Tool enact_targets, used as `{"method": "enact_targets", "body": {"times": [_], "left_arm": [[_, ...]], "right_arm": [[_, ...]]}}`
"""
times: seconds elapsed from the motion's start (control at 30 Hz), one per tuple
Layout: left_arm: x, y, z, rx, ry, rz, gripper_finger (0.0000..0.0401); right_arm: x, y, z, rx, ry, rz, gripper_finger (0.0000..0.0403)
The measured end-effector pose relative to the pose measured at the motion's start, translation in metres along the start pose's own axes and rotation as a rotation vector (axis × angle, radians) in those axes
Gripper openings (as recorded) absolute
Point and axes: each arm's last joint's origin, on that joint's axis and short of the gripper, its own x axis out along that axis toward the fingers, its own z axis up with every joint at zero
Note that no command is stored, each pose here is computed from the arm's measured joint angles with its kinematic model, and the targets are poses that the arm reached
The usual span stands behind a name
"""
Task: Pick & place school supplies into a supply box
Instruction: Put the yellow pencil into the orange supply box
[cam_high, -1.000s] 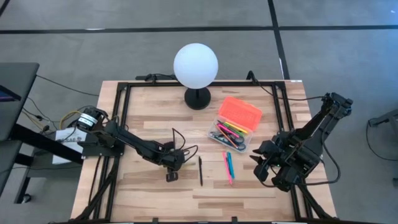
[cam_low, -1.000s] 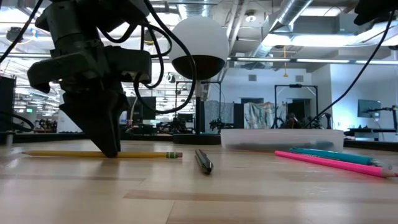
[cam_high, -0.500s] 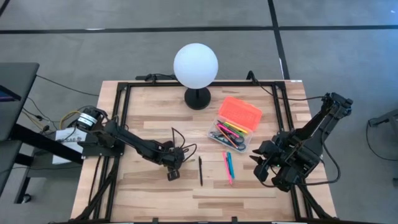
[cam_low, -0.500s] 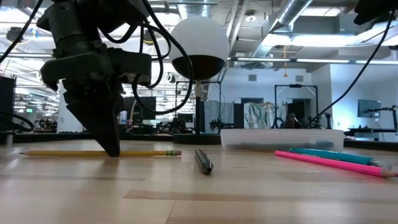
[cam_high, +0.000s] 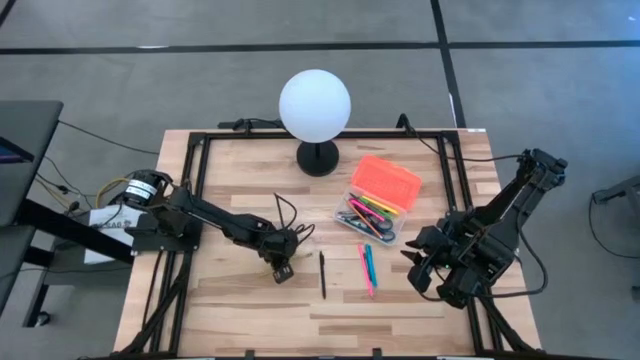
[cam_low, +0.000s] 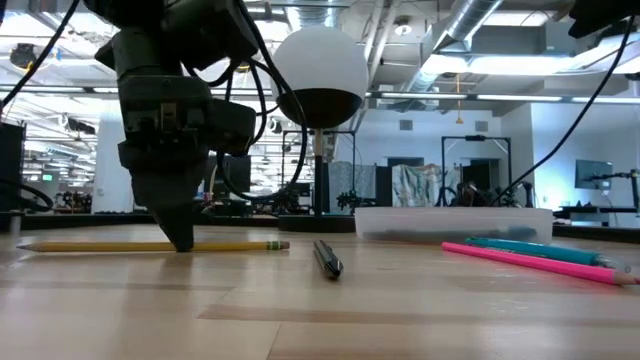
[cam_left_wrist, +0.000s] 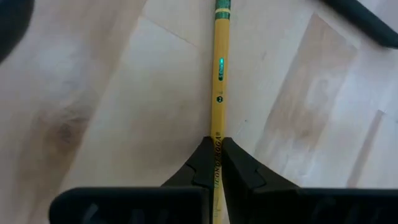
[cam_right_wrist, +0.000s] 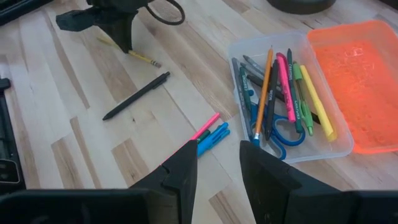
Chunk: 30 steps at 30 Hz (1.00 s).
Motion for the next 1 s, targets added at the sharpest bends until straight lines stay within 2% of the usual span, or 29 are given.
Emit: {"method": "enact_targets", "body": {"times": [0.13,0.37,0.5,1.0], "left_arm": [[0.0,0.004,0.006,-0.022,0.016,-0.064,0.0],[-0.004,0.012,0.014,-0.027,0.02,-0.111,0.0001],[-0.008,0.011,0.018,-0.014,0.002,-0.164,0.0001],[-0.018,0.004,0.023,0.037,-0.056,-0.246,0.0002]], "right_arm": [[0.0,0.001,0.0,0.005,-0.001,0.008,0.0113],[0.0,0.002,0.0,0.013,-0.001,0.017,0.0113],[0.0,0.003,0.0,0.017,-0.001,0.022,0.0113],[0.0,0.004,0.0,0.025,-0.001,0.031,0.0113]]}}
